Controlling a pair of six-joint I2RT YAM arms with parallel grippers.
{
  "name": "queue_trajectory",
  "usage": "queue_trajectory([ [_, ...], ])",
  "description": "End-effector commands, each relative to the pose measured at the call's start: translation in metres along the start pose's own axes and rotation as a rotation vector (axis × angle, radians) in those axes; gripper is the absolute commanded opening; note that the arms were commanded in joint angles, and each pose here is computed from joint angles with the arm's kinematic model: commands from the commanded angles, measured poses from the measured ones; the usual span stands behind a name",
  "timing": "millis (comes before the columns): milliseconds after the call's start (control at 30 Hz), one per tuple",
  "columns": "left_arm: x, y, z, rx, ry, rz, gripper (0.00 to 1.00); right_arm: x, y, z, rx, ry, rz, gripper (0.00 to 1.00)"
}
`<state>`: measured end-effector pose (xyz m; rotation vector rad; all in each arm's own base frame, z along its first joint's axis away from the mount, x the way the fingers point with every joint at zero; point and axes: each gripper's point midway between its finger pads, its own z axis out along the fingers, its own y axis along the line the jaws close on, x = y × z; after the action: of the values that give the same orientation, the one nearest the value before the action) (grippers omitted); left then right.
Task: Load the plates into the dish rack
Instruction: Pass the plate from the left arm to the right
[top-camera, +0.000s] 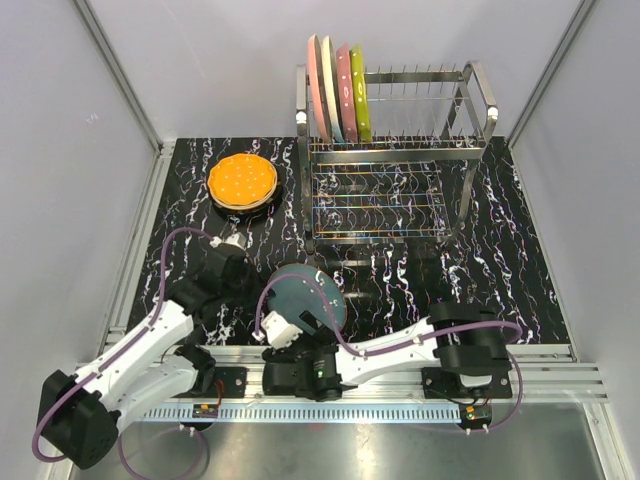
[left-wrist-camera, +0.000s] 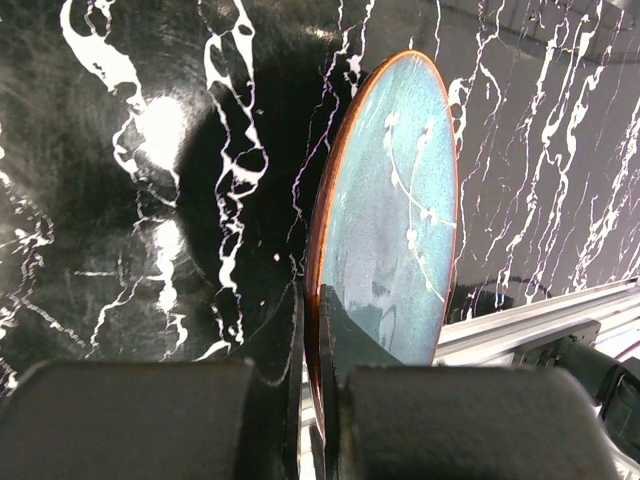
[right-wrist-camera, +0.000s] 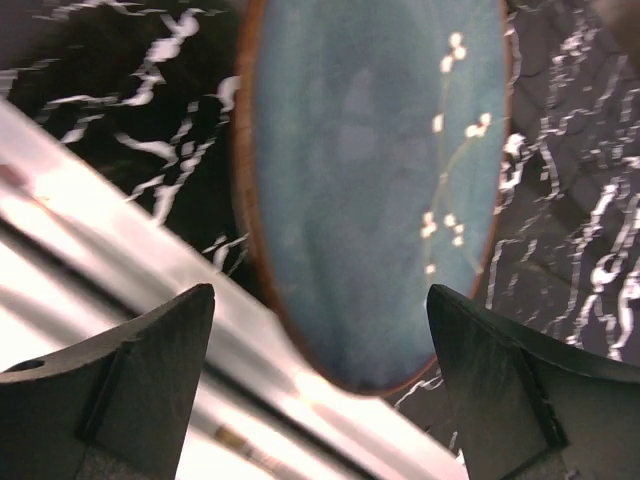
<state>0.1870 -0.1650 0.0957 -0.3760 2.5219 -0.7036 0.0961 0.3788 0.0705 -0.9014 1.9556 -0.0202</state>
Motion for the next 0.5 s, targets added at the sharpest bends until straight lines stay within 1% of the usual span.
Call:
queue_trajectory([
  [0,-0.024,-0.042,-0.025,0.147,-0.074,0.007,0.0,-0.018,-0.019,0.015,0.118,-0.047,-0.013,0.94],
  [67,-0.023,-0.043,-0.027,0.153,-0.067,0.005,0.0,-0.023,-0.034,0.025,0.172,-0.049,-0.015,0.91],
  [167,-0.021,-0.042,-0.03,0.157,-0.064,0.007,0.0,-0.028,-0.041,0.029,0.169,-0.063,-0.034,0.84],
  [200,-0.019,-0.042,-0.03,0.16,-0.056,0.009,0.0,-0.029,-0.04,0.03,0.157,-0.079,-0.015,0.81],
  [300,-0.019,-0.046,-0.033,0.182,-0.058,0.015,0.0,-0.028,-0.038,0.033,0.139,-0.077,-0.038,0.68],
  [333,-0.018,-0.05,-0.034,0.201,-0.046,0.02,0.0,-0.028,-0.036,0.033,0.13,-0.073,-0.044,0.58],
  [433,-0.018,-0.06,-0.037,0.232,-0.025,0.031,0.0,-0.031,-0.032,0.031,0.109,-0.077,-0.05,0.44],
  [467,-0.018,-0.06,-0.035,0.23,-0.019,0.038,0.0,-0.034,-0.03,0.03,0.103,-0.085,-0.048,0.35],
])
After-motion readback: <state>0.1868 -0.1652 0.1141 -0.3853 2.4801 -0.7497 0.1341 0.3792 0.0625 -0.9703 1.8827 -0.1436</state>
